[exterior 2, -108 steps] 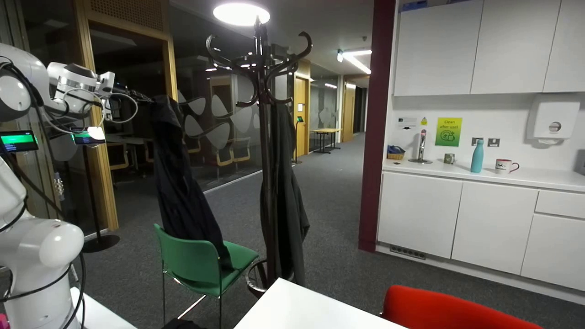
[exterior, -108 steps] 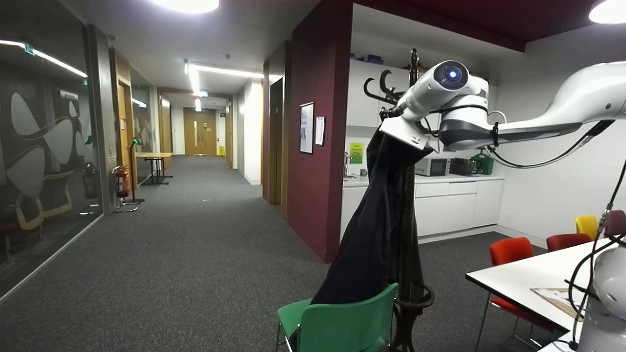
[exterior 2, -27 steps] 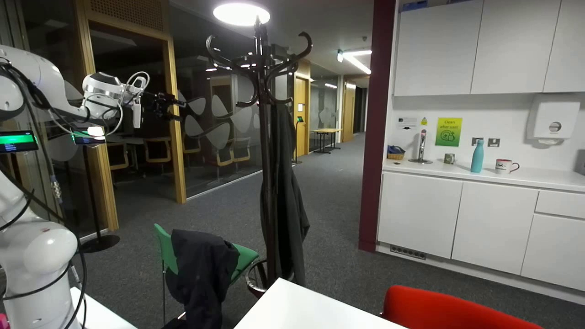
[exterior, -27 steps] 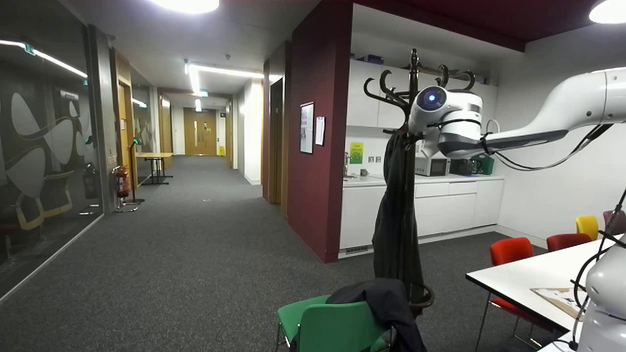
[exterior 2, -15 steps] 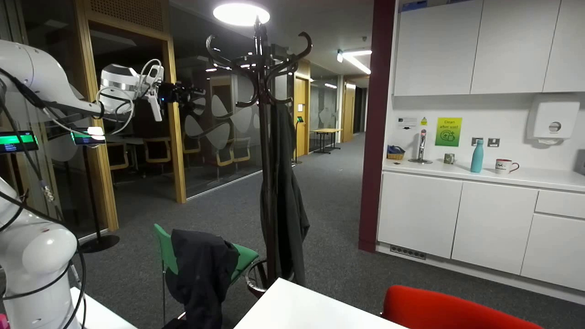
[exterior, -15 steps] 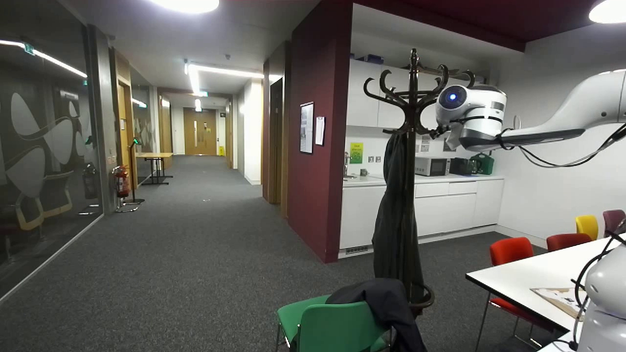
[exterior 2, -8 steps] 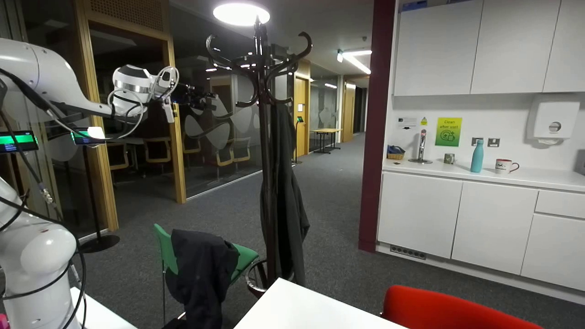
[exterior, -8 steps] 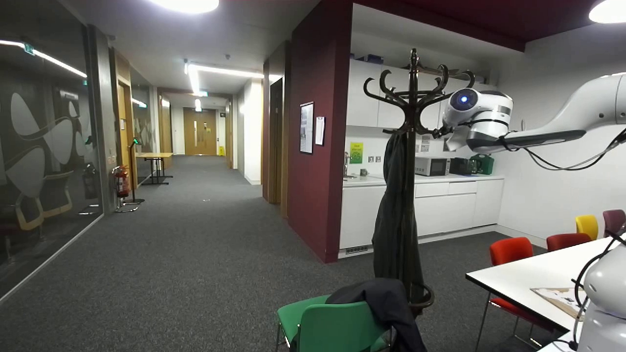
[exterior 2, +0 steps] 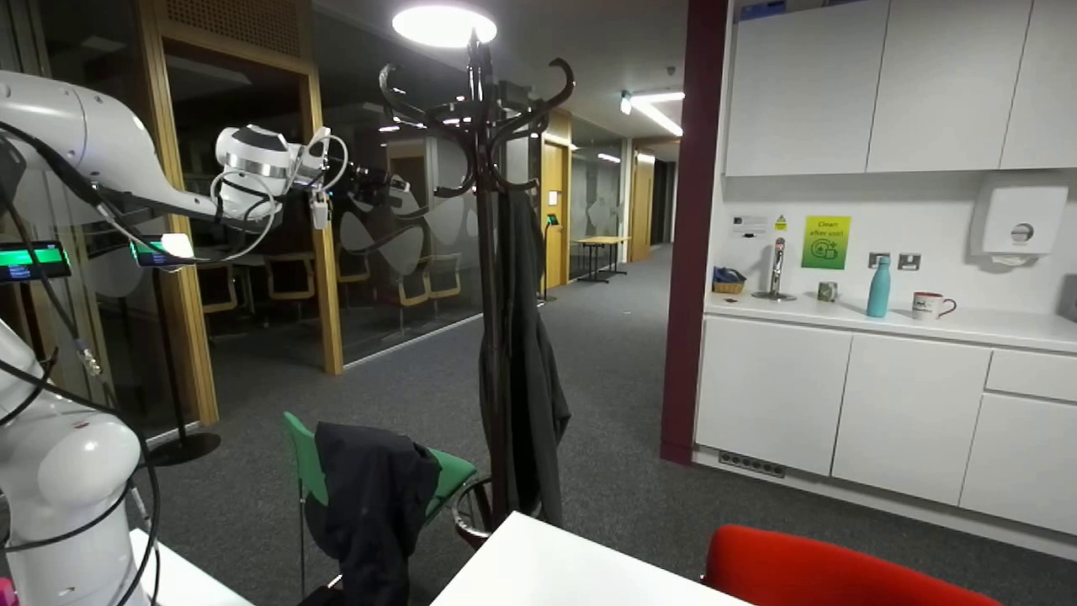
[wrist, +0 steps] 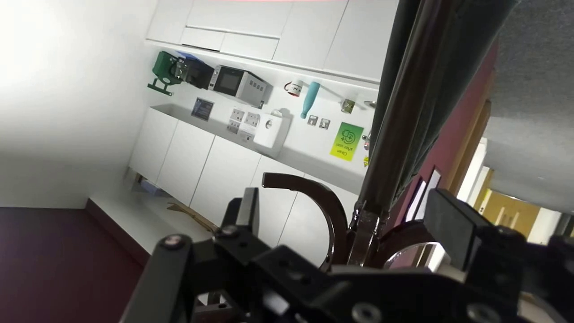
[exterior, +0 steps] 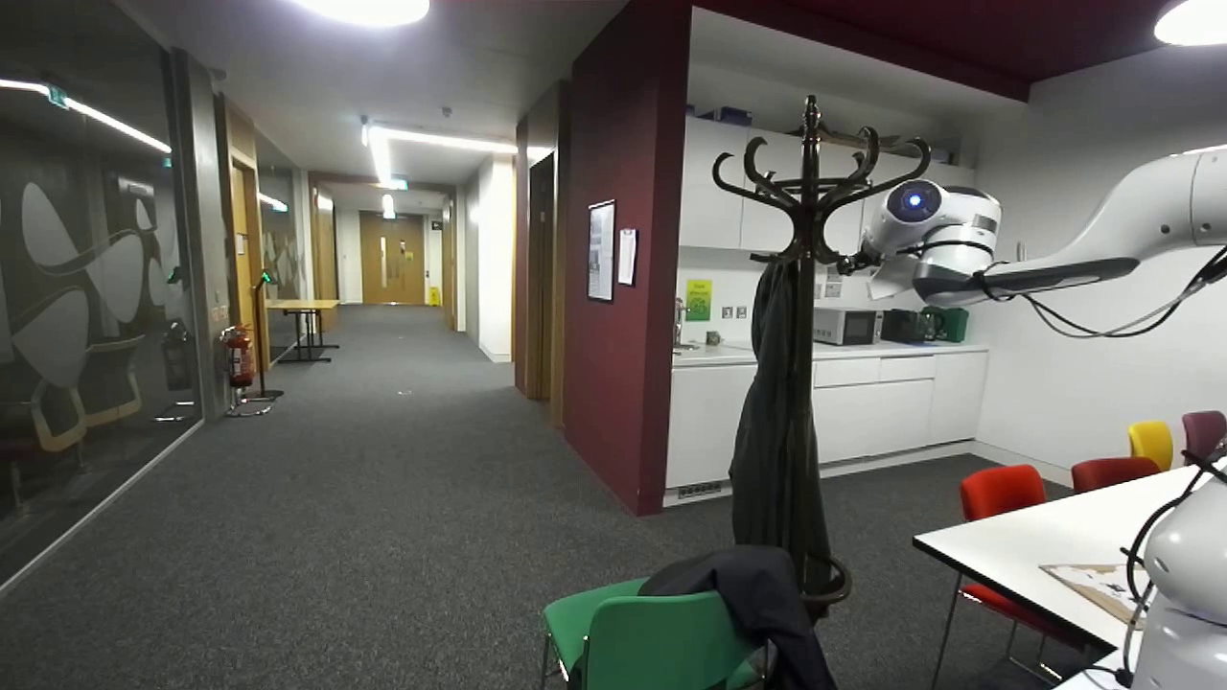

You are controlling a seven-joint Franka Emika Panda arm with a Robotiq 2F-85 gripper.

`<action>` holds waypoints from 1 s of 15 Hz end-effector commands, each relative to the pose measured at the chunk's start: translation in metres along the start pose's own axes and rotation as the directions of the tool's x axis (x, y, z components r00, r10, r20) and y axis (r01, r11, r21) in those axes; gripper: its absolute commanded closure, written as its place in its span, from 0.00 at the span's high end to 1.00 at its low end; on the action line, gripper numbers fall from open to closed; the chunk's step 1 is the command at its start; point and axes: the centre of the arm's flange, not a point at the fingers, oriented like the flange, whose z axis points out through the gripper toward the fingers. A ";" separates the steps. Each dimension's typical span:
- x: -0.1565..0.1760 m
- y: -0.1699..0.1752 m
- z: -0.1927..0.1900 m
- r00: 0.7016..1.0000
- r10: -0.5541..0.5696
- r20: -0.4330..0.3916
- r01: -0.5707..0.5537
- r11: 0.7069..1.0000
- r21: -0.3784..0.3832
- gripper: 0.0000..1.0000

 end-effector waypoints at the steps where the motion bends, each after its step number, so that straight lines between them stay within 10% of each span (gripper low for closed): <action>1: 0.002 -0.001 0.003 1.000 0.009 -0.020 -0.009 1.000 -0.015 1.00; 15: 0.025 -0.009 0.053 0.985 0.124 -0.123 -0.134 0.987 -0.083 1.00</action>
